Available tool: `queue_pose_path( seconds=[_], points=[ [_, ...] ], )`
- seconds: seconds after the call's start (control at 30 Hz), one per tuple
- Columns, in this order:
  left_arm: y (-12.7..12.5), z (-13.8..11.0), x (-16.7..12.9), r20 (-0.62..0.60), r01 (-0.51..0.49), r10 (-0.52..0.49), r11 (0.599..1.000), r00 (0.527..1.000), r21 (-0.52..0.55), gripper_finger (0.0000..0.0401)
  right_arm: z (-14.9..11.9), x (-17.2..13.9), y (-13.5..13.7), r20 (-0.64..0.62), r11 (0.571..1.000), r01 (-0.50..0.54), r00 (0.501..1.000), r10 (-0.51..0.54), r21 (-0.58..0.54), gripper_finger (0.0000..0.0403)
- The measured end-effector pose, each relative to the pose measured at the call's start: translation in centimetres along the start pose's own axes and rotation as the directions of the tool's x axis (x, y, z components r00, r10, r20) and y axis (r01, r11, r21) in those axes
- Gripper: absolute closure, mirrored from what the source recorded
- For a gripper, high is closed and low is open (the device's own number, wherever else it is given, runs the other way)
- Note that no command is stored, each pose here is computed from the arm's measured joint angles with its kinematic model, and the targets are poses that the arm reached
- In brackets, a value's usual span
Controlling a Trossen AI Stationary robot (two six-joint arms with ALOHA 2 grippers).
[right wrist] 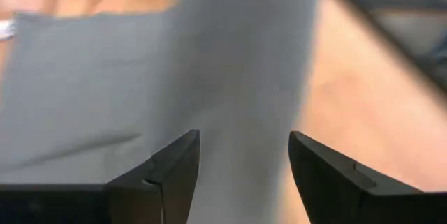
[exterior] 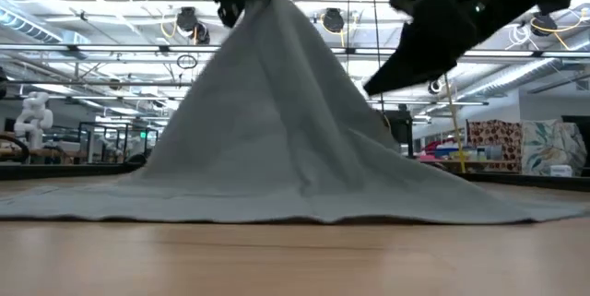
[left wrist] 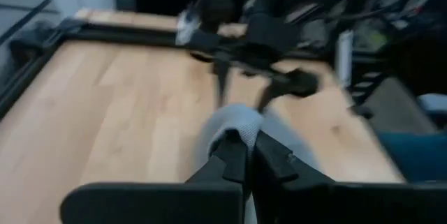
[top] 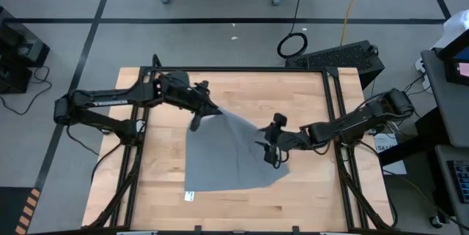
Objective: Roll towel
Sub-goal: Fold the gray towel on the table
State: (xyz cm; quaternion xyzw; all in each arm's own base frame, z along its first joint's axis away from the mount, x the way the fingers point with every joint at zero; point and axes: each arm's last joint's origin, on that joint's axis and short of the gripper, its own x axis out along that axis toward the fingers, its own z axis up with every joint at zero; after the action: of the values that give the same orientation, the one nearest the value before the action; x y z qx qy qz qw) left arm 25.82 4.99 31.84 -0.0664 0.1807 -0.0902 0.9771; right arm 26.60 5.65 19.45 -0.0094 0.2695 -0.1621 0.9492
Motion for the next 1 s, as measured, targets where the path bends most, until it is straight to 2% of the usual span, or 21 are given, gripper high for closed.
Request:
queue_pose_path(
  seconds=[0.13, 0.23, 0.43, 0.53, 0.63, 0.73, 0.87, 1.0],
  points=[
    [-0.5, 0.6, -0.6, 0.031, 0.071, -0.071, 0.997, 0.997, 0.006, 0.0393, 0.6, -0.4, -0.7, 0.06, 0.99, 0.142, 0.988, -0.14, -0.023, 0.0193],
    [-0.5, 0.2, -0.5, 0.001, 0.077, -0.077, 0.997, 0.997, -0.009, 0.0393, 0.7, -0.3, -0.9, 0.054, 0.989, 0.141, 0.989, -0.14, -0.031, 0.0193],
    [-0.4, -0.7, -0.4, -0.079, 0.049, -0.051, 0.999, 0.996, -0.021, 0.0393, -1.8, 0.5, 0.2, -0.086, 1.0, -0.017, 0.996, 0.018, 0.004, 0.0193],
    [-0.2, -1.0, -0.4, -0.103, -0.003, 0.003, 1.0, 0.995, 0.001, 0.0393, -3.4, 0.5, 1.1, -0.152, 0.997, -0.074, 0.985, 0.078, 0.036, 0.0193],
    [0.1, -1.1, -0.4, -0.117, -0.094, 0.098, 0.995, 0.988, 0.04, 0.0393, -4.3, 0.3, 2.0, -0.189, 0.991, -0.122, 0.973, 0.131, 0.059, 0.0193],
    [0.4, -1.2, -0.5, -0.128, -0.185, 0.194, 0.98, 0.973, 0.076, 0.0393, -5.3, -0.1, 2.9, -0.233, 0.978, -0.19, 0.951, 0.204, 0.081, 0.0193],
    [0.7, -1.5, -0.6, -0.163, -0.249, 0.264, 0.963, 0.951, 0.105, 0.0393, -7.2, -1.3, 4.4, -0.307, 0.946, -0.314, 0.896, 0.322, 0.077, 0.0193],
    [1.3, -1.9, -0.8, -0.2, -0.323, 0.342, 0.939, 0.918, 0.12, 0.0393, -8.5, -2.8, 5.6, -0.342, 0.933, -0.358, 0.874, 0.346, 0.031, 0.0193]
  ],
)
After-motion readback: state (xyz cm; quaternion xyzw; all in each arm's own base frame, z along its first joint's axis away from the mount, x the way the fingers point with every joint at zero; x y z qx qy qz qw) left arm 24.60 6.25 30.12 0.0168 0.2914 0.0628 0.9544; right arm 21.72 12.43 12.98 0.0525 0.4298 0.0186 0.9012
